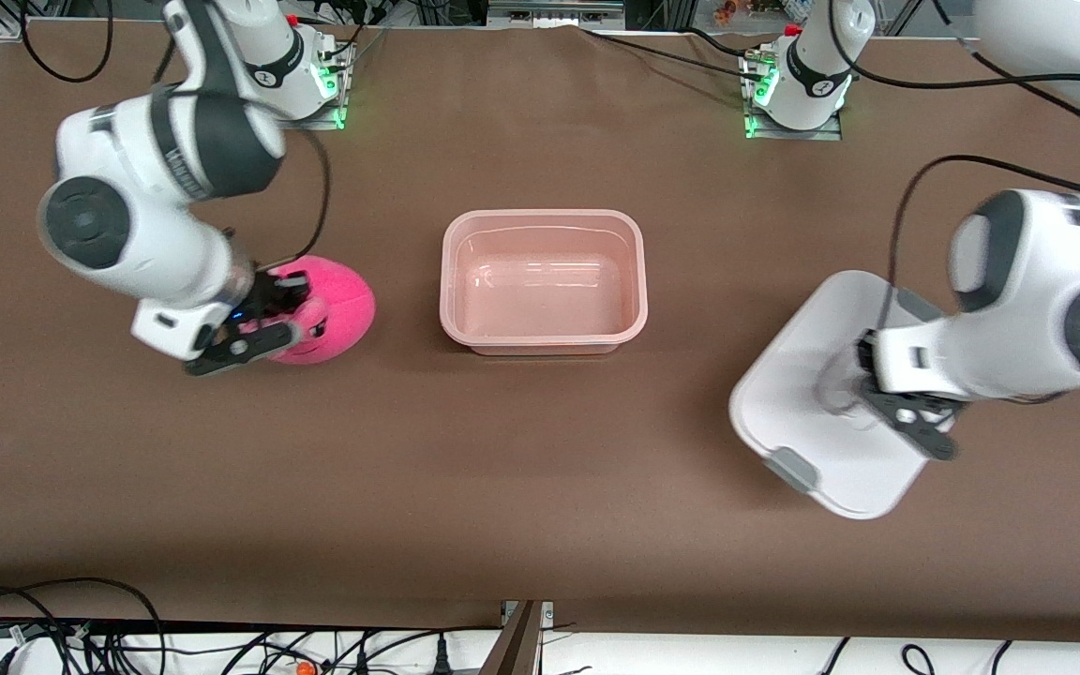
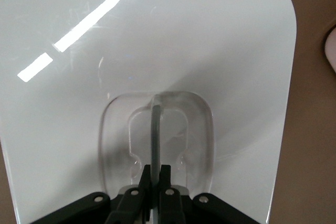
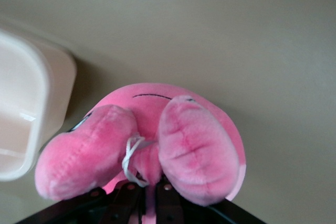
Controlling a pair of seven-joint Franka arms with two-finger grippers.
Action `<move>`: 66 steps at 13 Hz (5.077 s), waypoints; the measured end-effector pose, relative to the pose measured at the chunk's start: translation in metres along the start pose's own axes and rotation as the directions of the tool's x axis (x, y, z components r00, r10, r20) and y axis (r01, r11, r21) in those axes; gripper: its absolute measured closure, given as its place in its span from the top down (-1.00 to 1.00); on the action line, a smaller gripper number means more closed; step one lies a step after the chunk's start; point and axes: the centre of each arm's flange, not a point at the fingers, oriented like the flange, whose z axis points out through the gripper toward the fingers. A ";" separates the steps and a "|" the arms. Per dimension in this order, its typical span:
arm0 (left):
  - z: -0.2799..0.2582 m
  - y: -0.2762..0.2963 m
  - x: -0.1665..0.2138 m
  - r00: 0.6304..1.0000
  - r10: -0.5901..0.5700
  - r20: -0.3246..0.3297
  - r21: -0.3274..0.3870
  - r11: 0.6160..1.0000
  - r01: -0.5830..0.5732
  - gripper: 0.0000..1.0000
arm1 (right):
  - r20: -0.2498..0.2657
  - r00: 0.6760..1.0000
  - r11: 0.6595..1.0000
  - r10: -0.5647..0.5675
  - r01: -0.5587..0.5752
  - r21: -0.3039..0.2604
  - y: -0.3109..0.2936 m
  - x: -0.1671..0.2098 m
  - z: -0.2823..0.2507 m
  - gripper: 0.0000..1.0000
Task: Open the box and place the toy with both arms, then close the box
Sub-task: 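Carry the pink toy over the open box with the right gripper, then lower the pink toy into the box with the right gripper, then open the right gripper and withdraw while the left gripper brings the lid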
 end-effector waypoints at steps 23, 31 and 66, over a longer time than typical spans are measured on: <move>0.034 -0.046 -0.025 0.997 -0.072 0.033 -0.046 0.996 0.074 -0.86 | 0.278 0.654 0.632 -0.704 0.755 -0.175 -0.320 0.017 0.031 -0.82; 0.034 -0.046 -0.025 0.997 -0.071 0.034 -0.047 0.996 0.073 -0.86 | 0.400 0.545 0.482 -0.737 0.838 -0.254 -0.350 0.024 0.074 -0.82; -0.001 0.272 0.107 0.905 0.425 -0.006 -0.084 0.902 -0.424 -0.86 | -0.074 0.911 0.898 -0.406 0.383 -0.216 -0.092 -0.006 -0.160 1.00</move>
